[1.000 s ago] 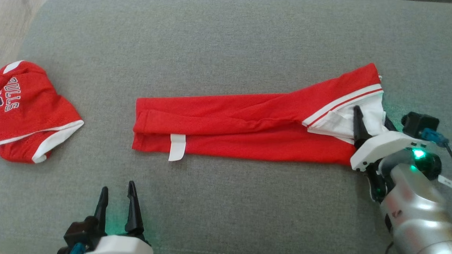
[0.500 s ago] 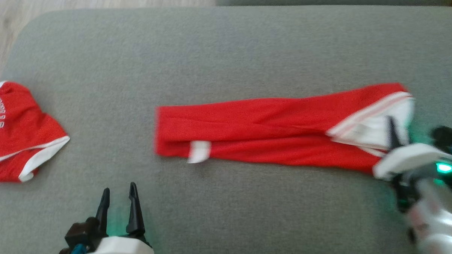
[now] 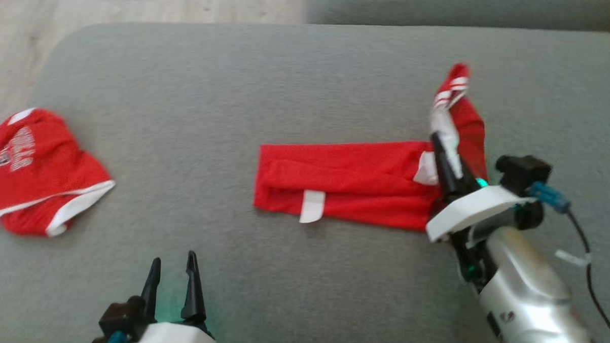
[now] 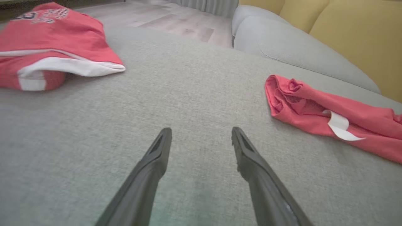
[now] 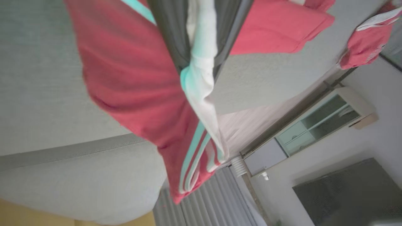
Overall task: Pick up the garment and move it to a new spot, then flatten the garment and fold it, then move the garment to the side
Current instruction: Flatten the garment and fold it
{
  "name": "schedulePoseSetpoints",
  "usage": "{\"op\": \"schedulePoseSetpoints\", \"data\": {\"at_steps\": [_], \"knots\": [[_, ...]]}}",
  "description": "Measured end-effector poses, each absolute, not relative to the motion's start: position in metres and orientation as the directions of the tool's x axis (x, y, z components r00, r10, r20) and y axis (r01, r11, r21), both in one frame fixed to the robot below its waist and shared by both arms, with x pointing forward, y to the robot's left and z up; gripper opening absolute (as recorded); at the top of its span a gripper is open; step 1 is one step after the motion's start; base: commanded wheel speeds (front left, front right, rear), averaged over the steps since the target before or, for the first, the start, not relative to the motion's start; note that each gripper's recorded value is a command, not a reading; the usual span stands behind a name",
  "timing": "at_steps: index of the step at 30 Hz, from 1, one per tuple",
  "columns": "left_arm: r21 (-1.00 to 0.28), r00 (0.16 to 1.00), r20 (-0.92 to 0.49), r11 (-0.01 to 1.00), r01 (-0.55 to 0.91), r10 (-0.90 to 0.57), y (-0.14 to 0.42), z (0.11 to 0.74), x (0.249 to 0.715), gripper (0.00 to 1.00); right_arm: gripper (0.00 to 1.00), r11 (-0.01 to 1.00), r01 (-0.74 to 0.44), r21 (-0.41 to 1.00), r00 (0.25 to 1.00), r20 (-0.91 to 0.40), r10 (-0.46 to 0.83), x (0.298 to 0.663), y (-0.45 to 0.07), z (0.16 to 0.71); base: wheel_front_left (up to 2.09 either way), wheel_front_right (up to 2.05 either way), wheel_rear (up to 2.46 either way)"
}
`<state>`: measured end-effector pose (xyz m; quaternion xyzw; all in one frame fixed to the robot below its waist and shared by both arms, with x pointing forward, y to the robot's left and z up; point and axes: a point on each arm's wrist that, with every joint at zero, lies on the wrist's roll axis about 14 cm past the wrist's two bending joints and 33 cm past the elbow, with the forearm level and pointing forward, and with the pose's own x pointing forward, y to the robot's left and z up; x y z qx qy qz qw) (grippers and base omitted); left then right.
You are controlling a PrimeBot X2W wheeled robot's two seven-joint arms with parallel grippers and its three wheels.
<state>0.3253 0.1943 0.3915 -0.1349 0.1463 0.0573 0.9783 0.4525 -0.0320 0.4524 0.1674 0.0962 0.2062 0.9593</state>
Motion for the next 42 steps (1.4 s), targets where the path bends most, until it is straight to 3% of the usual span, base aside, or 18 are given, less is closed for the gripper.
{"op": "schedulePoseSetpoints", "data": {"at_steps": [10,16,18,22,26,34,42], "knots": [[-0.240,0.943,-0.278,0.938,-0.250,0.181,0.222,0.402,0.295,1.00,0.00,0.722,-0.539,0.434,0.734,-0.178,0.655,0.420,0.063,0.431,0.00,0.00,0.00],[-0.241,0.924,-0.270,0.910,-0.337,0.271,0.244,0.406,0.276,1.00,0.00,0.650,-0.605,0.461,0.666,-0.156,0.730,0.422,0.107,0.440,0.00,0.00,0.00],[-0.240,0.921,-0.269,0.907,-0.346,0.281,0.247,0.407,0.274,1.00,1.00,0.638,-0.608,0.472,0.659,-0.147,0.737,0.423,0.112,0.443,0.00,0.00,0.00],[-0.235,0.916,-0.273,0.902,-0.361,0.295,0.250,0.406,0.273,1.00,1.00,0.597,-0.618,0.511,0.645,-0.105,0.757,0.420,0.123,0.456,0.00,0.00,0.00],[-0.243,0.931,-0.259,0.915,-0.322,0.258,0.241,0.409,0.284,1.00,1.00,0.639,-0.590,0.493,0.700,-0.081,0.709,0.432,0.101,0.464,0.00,0.00,0.00],[-0.253,0.959,-0.232,0.942,-0.219,0.160,0.216,0.414,0.313,1.00,1.00,0.847,-0.365,0.387,0.898,-0.093,0.430,0.455,-0.020,0.457,0.00,0.00,0.00],[-0.222,0.978,-0.200,0.969,-0.109,0.064,0.191,0.422,0.336,1.00,1.00,0.949,-0.190,0.254,0.966,-0.122,0.226,0.428,-0.110,0.446,0.00,0.00,0.00]]}}
